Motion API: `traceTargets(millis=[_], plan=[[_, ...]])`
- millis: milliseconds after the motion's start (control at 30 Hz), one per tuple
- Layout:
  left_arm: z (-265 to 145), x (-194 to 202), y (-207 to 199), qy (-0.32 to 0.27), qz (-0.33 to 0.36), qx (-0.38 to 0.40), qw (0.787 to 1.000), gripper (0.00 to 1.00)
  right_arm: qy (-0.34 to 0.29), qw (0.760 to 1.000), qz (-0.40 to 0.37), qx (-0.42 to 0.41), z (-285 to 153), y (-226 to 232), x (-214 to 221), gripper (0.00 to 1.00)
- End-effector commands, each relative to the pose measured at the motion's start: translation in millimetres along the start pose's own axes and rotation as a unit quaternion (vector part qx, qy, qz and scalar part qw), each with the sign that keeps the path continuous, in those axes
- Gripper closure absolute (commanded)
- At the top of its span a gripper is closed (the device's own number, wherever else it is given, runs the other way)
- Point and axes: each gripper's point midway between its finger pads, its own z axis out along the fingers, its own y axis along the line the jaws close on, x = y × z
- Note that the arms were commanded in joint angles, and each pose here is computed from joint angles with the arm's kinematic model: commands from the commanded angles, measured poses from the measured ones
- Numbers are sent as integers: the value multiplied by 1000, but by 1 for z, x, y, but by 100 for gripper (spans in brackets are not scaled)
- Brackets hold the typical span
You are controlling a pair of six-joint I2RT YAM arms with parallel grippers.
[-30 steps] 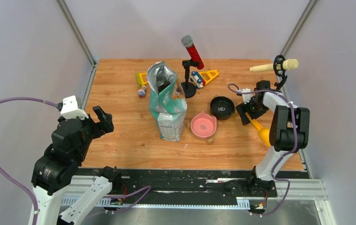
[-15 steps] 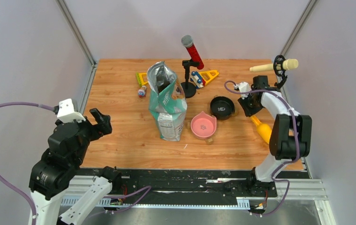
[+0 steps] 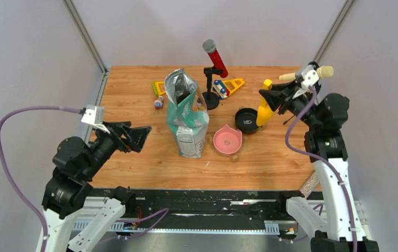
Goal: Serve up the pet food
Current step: Pick up the spatula from the center of the board.
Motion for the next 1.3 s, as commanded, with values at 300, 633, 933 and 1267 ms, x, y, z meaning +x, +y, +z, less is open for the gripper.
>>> traceTargets(millis=[300,633,933,1267], plan=[[53,-31,-123,26,-53,321,945,0,-307,881,25,-358,-87,170,-124,90],[75,-9,-169,102,-63,422,899,0,-412,802,-14,-432,-98,198,-171,90],[92,28,-176,167,-72,440,880,0,-458,767,2,-450,-97,195,-191,90],[99,29,-190,166,-85,479,858,0,-471,746,24,-470,-99,198,-198,90]])
